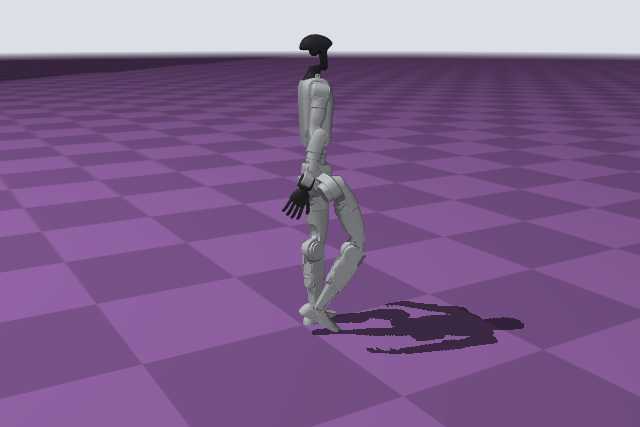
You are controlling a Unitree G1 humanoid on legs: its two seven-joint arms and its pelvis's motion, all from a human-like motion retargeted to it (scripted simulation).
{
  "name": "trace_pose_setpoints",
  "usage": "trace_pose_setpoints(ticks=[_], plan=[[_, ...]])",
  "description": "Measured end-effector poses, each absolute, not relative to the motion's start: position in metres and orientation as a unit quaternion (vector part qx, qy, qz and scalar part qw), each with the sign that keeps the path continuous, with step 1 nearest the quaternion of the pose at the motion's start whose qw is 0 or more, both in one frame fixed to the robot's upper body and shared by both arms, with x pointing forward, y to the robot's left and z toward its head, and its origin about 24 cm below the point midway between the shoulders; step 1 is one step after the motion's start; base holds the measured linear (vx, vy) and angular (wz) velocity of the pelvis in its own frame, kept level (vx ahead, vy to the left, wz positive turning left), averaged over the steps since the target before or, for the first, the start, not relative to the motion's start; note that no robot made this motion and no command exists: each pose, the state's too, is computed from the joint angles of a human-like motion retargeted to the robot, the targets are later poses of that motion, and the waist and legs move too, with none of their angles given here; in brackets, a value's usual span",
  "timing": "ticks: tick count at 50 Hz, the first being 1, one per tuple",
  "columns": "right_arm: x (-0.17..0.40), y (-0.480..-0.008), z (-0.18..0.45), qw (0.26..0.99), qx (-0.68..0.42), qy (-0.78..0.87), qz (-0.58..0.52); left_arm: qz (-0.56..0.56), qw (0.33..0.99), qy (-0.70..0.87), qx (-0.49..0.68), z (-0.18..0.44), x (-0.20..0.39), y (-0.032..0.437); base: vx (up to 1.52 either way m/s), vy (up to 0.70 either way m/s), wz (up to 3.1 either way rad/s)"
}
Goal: In place motions
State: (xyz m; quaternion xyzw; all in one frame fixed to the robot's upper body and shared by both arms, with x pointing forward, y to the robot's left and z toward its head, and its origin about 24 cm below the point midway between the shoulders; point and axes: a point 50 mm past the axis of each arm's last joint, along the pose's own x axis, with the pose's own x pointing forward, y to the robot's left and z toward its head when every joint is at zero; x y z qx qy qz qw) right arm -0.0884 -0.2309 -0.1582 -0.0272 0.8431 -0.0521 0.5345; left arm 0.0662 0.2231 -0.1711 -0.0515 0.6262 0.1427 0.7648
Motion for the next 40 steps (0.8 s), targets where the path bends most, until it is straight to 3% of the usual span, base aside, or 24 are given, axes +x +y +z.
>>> trace_pose_setpoints(ticks=[7,14,22,27,33,40], plan=[[-0.021,-0.217,-0.172,0.599,-0.101,0.794,0.008,0.195,0.608,0.760,-0.117,-0.170,-0.075,0.198,0.11,-0.07,-0.23],[0.150,-0.190,-0.154,0.773,-0.161,0.603,0.113,0.254,0.537,0.776,-0.210,-0.161,-0.106,0.189,-0.37,-0.10,-0.15],[0.199,-0.164,-0.132,0.837,-0.221,0.468,0.177,0.294,0.482,0.792,-0.233,-0.148,-0.150,0.179,0.16,0.01,-0.15],[0.180,-0.163,-0.141,0.828,-0.220,0.485,0.178,0.280,0.525,0.773,-0.219,-0.158,-0.119,0.187,0.00,0.07,0.21],[0.068,-0.190,-0.175,0.726,-0.171,0.646,0.161,0.250,0.582,0.751,-0.185,-0.168,-0.079,0.201,0.26,0.04,0.21],[-0.016,-0.225,-0.172,0.616,-0.074,0.784,0.019,0.179,0.741,0.627,-0.157,-0.168,0.074,0.228,-0.28,0.11,0.59]])
